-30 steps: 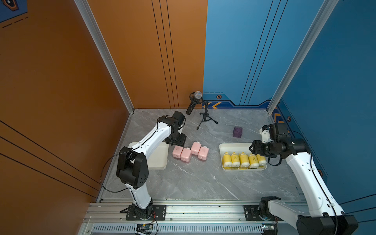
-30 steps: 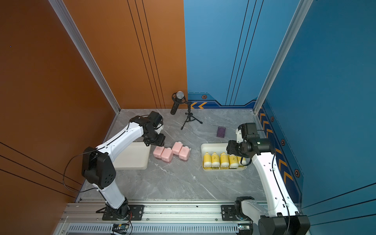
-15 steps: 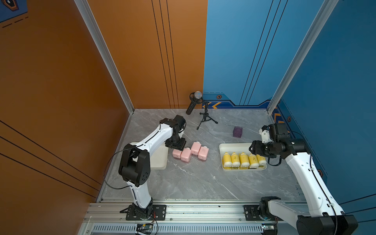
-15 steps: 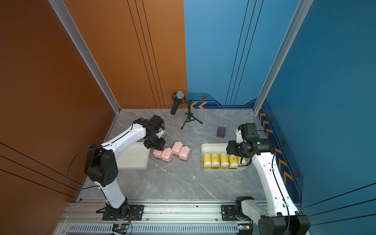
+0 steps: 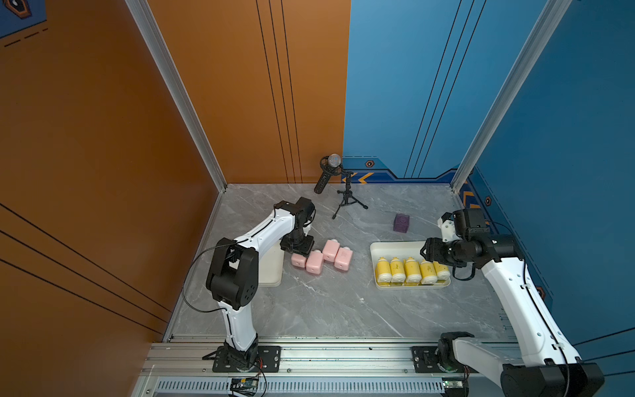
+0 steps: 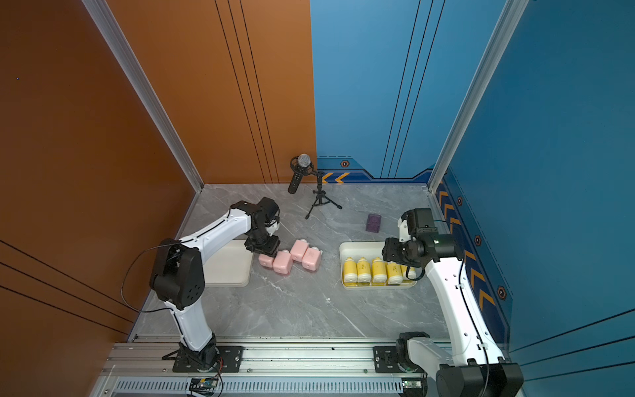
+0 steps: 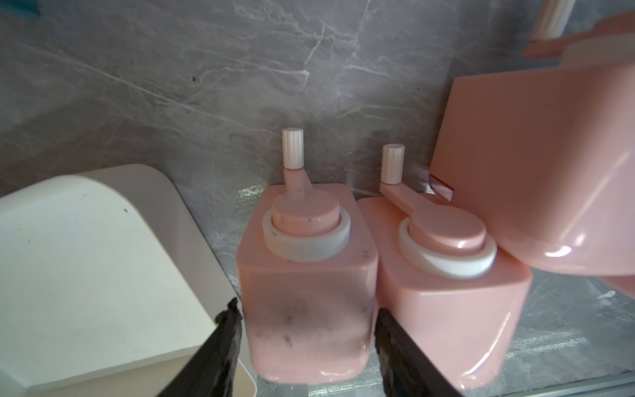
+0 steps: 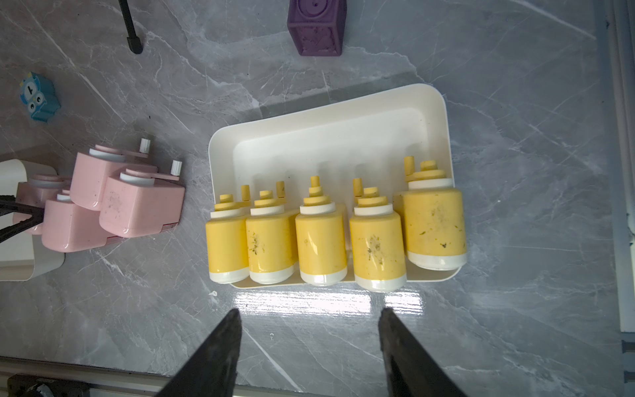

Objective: Place the pencil sharpeners by color into the storage box
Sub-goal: Pick up the pencil sharpener from the center of the board.

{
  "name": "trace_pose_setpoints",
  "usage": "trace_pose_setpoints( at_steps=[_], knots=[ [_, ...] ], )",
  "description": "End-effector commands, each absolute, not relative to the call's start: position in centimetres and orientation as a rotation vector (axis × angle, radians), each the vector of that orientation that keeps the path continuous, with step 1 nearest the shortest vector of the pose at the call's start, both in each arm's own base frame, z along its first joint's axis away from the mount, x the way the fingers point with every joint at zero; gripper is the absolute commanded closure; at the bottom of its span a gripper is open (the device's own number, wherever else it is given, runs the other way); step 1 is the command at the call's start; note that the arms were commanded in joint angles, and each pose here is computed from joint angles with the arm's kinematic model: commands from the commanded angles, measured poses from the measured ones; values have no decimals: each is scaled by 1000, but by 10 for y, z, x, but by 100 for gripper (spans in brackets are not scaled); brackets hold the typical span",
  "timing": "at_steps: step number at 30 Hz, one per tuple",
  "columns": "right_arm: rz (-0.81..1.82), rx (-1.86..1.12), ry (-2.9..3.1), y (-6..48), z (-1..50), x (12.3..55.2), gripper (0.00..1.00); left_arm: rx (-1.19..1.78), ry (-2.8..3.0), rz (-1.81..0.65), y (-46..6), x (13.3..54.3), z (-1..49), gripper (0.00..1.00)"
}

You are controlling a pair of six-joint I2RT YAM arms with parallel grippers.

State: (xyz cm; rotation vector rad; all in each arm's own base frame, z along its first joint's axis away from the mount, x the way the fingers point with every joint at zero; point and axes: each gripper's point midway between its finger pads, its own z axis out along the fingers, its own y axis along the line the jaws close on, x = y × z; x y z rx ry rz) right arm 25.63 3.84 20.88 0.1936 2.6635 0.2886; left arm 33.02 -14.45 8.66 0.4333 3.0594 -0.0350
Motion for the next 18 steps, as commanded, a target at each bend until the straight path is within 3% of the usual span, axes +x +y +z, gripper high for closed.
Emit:
trace_pose_setpoints(
  at_steps=[1, 9, 18],
  knots=[
    [299, 171, 2667, 39, 207, 254, 35, 432, 3109, 9, -138, 322, 77, 39],
    [300, 168, 2667, 39, 208, 255, 35, 419, 3127, 36, -135, 324, 70, 42],
    [303, 165, 2665, 38, 208, 256, 35, 397, 3094, 40, -136, 333, 77, 56]
  ],
)
